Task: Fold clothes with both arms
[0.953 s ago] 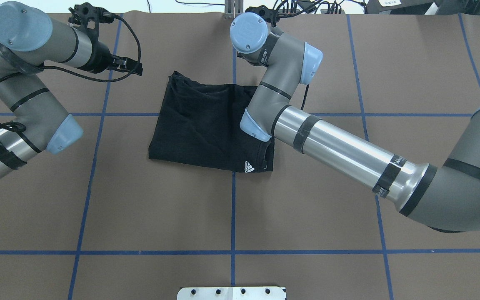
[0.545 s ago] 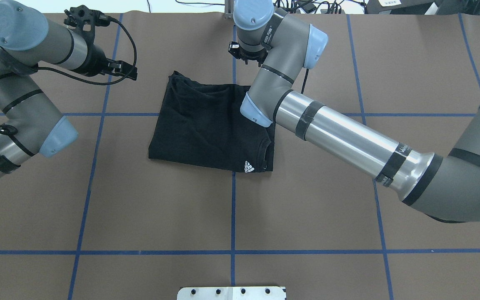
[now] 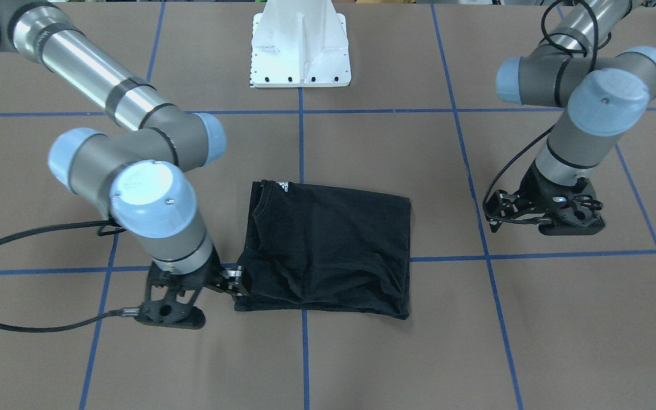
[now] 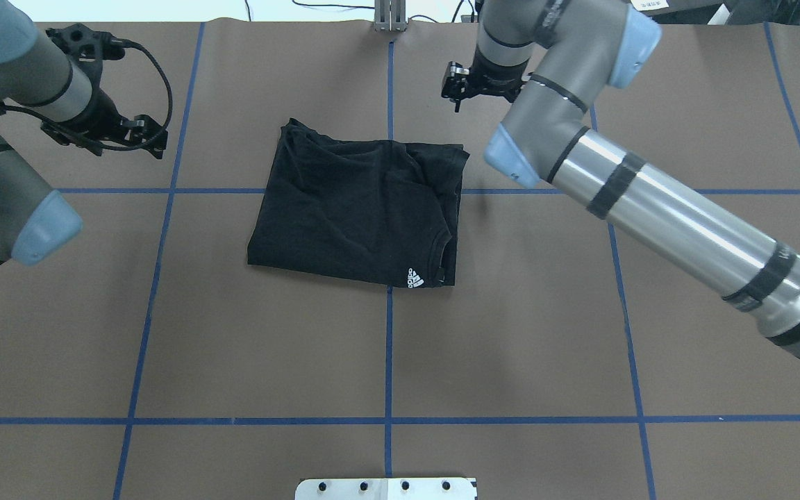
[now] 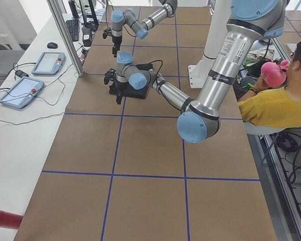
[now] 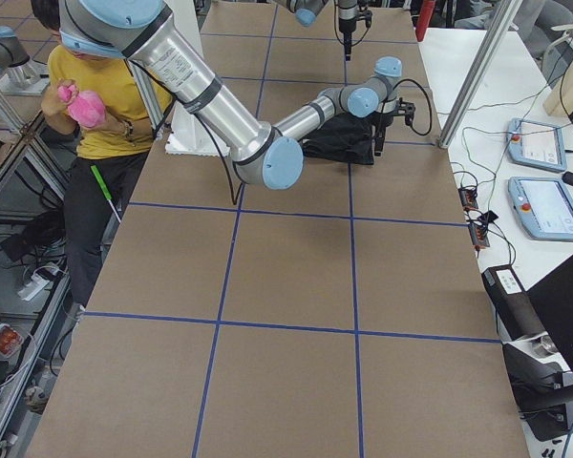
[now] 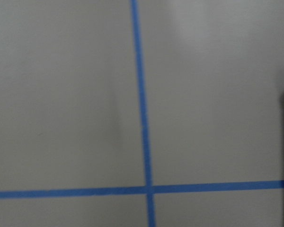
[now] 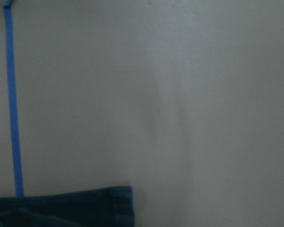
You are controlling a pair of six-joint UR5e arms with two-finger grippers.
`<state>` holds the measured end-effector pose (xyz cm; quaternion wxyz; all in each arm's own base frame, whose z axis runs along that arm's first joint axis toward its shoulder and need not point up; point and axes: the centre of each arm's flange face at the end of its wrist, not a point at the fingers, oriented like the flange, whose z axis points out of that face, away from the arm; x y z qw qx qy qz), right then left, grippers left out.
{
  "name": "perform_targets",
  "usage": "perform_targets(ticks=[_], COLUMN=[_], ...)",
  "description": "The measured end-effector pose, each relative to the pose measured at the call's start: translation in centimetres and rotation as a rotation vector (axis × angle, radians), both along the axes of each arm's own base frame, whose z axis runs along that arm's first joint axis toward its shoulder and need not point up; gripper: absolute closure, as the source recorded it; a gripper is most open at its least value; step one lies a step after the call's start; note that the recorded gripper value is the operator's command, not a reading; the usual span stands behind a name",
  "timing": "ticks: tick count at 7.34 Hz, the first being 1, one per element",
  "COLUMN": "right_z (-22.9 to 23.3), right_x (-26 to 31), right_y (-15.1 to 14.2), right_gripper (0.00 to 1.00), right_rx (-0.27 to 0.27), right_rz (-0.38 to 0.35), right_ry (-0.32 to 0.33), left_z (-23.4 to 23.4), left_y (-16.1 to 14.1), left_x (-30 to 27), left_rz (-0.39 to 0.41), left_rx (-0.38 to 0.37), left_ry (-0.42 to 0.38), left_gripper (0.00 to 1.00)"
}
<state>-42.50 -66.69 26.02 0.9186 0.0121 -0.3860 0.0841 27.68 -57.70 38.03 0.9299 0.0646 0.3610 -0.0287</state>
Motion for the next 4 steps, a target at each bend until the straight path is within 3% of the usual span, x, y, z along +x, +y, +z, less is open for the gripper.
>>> perform_targets(ticks=[1,4], right_z=[3.0,15.5], right_x=[4.7,17.7], right_y=[1.5,9.3], right_gripper=[0.00,0.00], right_rx=[-0.028,0.036], right_rz=[-0.024,-0.121], right_ry=[-0.025,0.014], left_z=[1.7,11.1], left_y=[0.4,2.8], left_x=[-2.9,-14.1], left_rz=[0.002,0.130], left_rx=[-0.034,0.012], left_ry=[-0.017,-0.112], left_gripper=[0.00,0.00])
